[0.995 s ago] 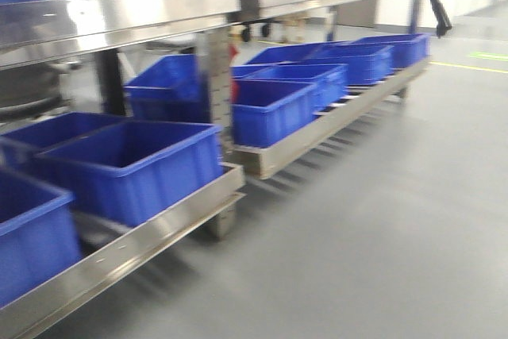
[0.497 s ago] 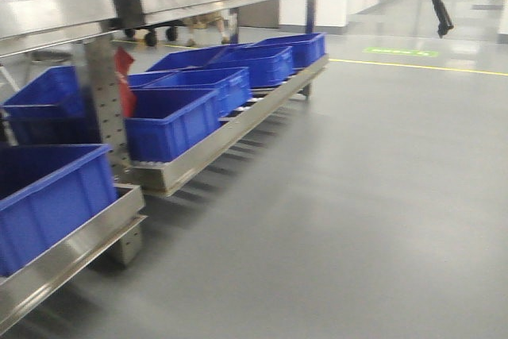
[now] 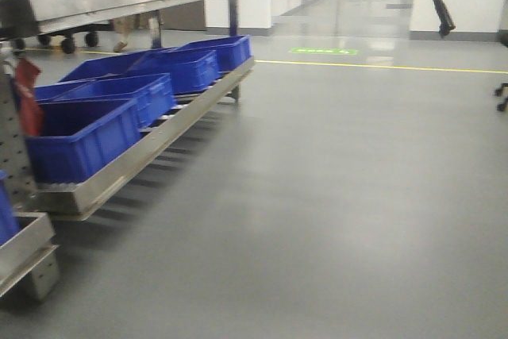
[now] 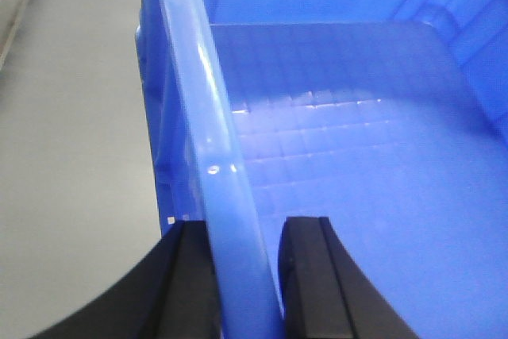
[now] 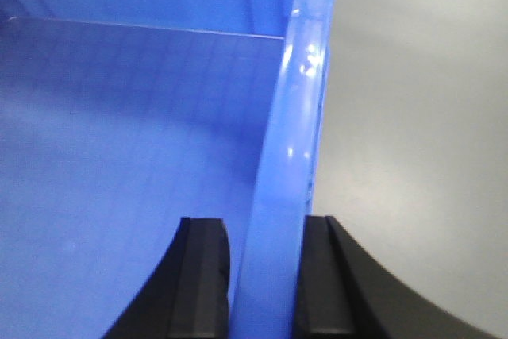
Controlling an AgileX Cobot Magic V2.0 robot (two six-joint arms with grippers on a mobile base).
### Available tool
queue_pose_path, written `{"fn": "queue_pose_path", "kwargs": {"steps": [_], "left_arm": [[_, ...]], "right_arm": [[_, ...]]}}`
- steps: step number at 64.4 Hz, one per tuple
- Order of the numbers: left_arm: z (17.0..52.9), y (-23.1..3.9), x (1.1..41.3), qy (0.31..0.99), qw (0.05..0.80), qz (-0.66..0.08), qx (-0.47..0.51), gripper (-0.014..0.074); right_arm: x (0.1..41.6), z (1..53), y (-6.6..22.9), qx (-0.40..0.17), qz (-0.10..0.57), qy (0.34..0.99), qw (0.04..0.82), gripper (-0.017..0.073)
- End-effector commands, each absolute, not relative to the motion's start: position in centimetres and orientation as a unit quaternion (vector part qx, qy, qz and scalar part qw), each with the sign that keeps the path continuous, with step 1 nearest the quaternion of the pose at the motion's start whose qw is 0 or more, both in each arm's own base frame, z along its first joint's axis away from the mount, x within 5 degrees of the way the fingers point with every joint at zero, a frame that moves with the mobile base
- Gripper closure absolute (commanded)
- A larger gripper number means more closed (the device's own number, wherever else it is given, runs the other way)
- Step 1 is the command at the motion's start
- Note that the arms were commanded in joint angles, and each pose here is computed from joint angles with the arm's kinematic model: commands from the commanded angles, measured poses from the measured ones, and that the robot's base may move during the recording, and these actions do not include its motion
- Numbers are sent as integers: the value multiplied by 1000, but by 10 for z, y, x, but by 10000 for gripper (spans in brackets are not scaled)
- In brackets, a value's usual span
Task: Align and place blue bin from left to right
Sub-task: 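Hold the bin in both grippers while driving back and turning away, then carry the bin in both grippers across the floor toward another shelf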
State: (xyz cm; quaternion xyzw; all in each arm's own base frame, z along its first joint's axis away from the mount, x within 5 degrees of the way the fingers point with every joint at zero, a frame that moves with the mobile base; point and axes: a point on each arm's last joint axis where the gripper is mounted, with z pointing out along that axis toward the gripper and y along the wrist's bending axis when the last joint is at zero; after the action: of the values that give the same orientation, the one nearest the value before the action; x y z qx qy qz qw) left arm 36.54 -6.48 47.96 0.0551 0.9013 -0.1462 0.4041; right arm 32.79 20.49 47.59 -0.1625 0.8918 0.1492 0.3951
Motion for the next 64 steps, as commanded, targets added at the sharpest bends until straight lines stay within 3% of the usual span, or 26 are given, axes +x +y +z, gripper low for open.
{"fn": "queue_pose_path", "kwargs": {"steps": [1, 64], "left_arm": [[500, -78, 355, 869, 444, -205, 72, 705], [500, -78, 355, 869, 444, -205, 72, 705]], "right_arm": [[316, 500, 213, -176, 212, 850, 449, 712], [316, 500, 213, -176, 212, 850, 449, 712]]}}
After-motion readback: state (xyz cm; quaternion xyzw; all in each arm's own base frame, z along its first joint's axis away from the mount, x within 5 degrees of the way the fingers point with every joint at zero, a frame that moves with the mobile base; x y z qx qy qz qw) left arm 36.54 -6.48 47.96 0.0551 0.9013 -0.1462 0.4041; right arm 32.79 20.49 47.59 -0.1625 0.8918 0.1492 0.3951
